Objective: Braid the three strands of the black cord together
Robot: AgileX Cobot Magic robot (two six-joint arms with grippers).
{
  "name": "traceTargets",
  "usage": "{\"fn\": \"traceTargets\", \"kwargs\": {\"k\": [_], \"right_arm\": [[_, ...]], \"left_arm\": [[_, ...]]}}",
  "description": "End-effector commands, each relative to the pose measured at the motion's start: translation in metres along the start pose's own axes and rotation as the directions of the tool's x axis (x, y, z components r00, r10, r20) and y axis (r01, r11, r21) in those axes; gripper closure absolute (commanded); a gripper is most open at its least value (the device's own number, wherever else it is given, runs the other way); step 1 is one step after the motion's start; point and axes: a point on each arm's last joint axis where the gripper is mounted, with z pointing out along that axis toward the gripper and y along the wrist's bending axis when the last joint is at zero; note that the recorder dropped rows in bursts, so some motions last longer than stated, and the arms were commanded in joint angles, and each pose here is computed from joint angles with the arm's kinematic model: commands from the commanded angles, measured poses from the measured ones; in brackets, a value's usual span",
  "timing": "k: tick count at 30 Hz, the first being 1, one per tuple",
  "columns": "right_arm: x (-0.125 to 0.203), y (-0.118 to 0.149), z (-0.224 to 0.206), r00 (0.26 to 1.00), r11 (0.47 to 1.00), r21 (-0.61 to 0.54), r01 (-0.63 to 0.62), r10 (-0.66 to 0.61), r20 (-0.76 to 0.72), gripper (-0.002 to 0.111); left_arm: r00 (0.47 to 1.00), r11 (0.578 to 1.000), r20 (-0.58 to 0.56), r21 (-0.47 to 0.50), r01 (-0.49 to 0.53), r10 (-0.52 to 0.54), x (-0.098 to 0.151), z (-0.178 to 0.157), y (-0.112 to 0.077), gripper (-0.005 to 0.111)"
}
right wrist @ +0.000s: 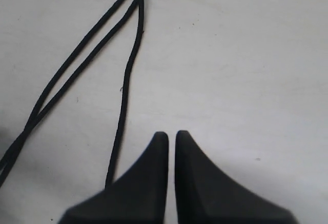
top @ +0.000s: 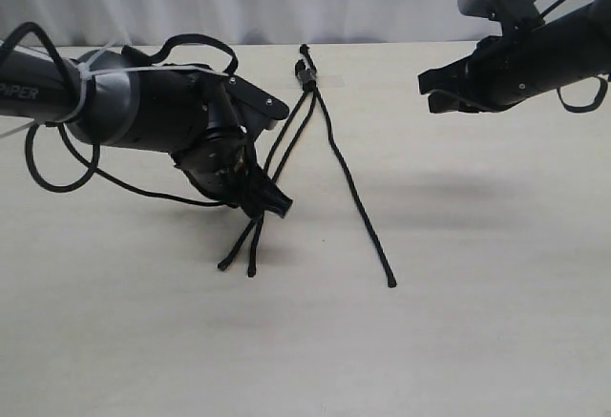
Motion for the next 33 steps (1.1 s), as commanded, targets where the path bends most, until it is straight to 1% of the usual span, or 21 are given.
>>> {"fn": "traceTargets", "kwargs": {"k": [1,4,8,13,16,23,29,33], "right_arm": [[-0.004,-0.001,-0.001,1.0,1.0,0.015,-0.002,0.001,0.031,0.104],[-0.004,-0.001,-0.001,1.0,1.0,0.015,-0.002,0.001,0.031,0.104],[-0.004,-0.001,-0.001,1.0,1.0,0.013,-0.002,0.001,0.027,0.104],[-0.004,0.0,-0.001,1.0,1.0,0.003,-0.01,0.01,0.025,0.104],[-0.004,0.0,-0.001,1.0,1.0,0.002,-0.012,0.012,0.025,0.104],[-0.004,0.0,-0.001,1.0,1.0,0.002,-0.012,0.012,0.025,0.104],[-0.003,0.001,-0.001,1.0,1.0,-0.002,-0.012,0.012,0.02,0.104],[-0.003,0.001,-0.001,1.0,1.0,-0.002,-0.012,0.012,0.02,0.104]], "left_arm": [[1.0,0.999,-0.022,0.049,-0.014,0.015,0.011,-0.019,-0.007,0.087],[1.0,0.995,-0.014,0.099,-0.018,0.02,0.021,-0.025,-0.013,0.087],[0.999,0.995,-0.038,0.102,-0.015,0.019,0.03,-0.022,-0.013,0.087],[0.999,0.994,-0.036,0.111,-0.006,0.01,0.03,-0.021,-0.014,0.087],[0.999,0.991,-0.035,0.134,0.029,-0.024,0.03,-0.017,-0.018,0.087],[0.999,0.991,-0.044,0.133,0.003,0.003,0.033,-0.008,-0.022,0.086],[1.0,0.985,-0.017,0.17,0.008,-0.006,0.033,0.006,-0.03,0.086],[1.0,0.985,-0.029,0.174,0.017,-0.012,0.035,0.011,-0.031,0.087]]}}
